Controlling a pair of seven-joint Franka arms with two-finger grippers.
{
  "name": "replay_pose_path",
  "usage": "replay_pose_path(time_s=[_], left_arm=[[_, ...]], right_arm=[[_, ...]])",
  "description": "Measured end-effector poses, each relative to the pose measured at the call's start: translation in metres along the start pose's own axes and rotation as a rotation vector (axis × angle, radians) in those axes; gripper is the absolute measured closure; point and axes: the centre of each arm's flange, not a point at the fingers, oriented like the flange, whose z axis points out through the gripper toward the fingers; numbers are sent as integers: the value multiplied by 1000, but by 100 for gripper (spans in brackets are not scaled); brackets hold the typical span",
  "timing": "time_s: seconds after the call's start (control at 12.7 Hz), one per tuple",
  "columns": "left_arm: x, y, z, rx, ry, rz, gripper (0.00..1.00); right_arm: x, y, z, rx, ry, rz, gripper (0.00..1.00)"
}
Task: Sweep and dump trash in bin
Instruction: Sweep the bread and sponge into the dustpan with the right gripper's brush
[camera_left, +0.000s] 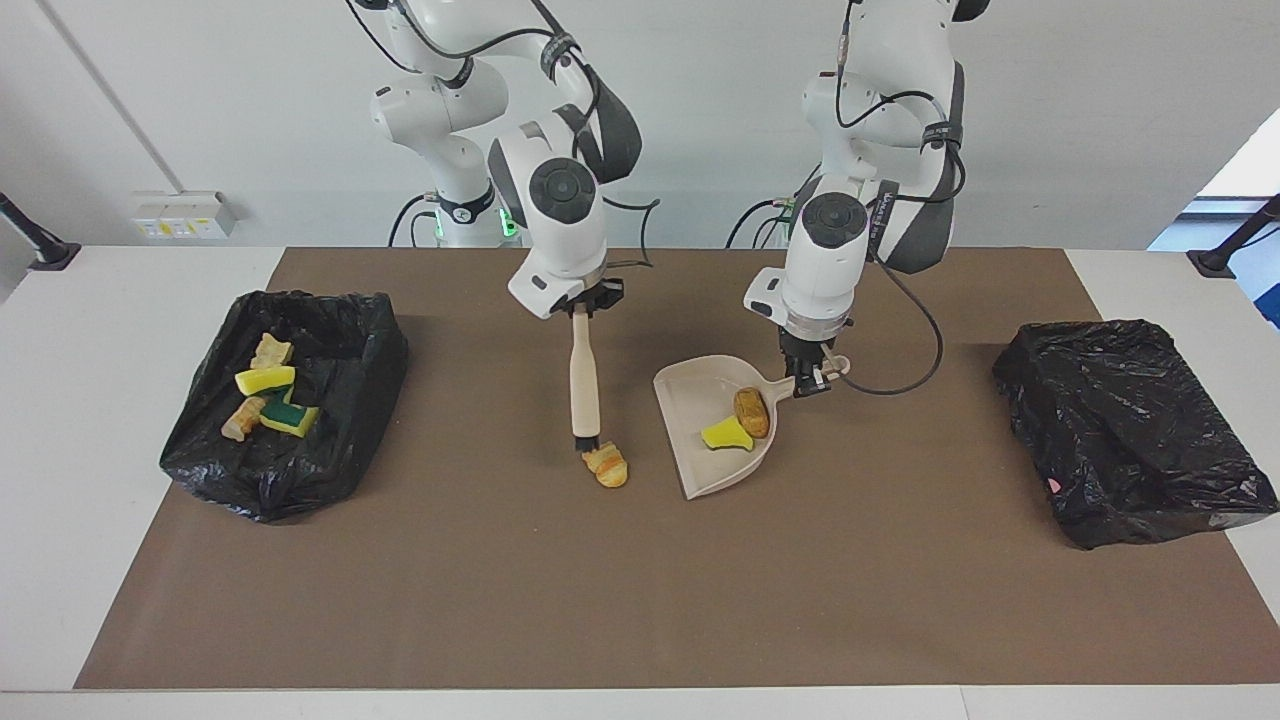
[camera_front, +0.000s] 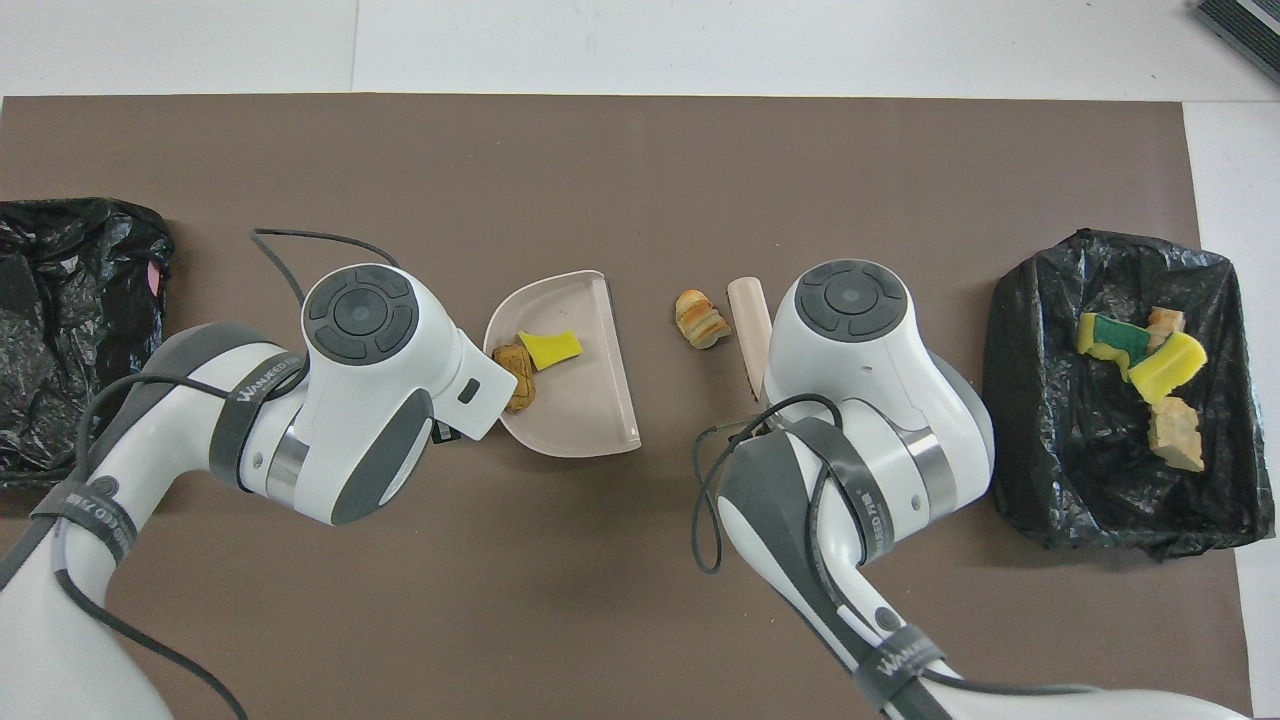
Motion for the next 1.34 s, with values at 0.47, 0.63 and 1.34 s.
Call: replay_pose_path(time_s=[0.47, 0.63, 1.34], left_arm=[[1, 0, 1, 8, 8, -145, 69], [-1, 2, 5, 1, 3, -150, 69], [-31, -3, 16, -20, -10, -47, 69]], right_arm=[[14, -60, 32, 78, 7, -88, 73], [1, -96, 27, 217, -24, -83, 73], [-56, -128, -58, 491, -84, 160, 73]])
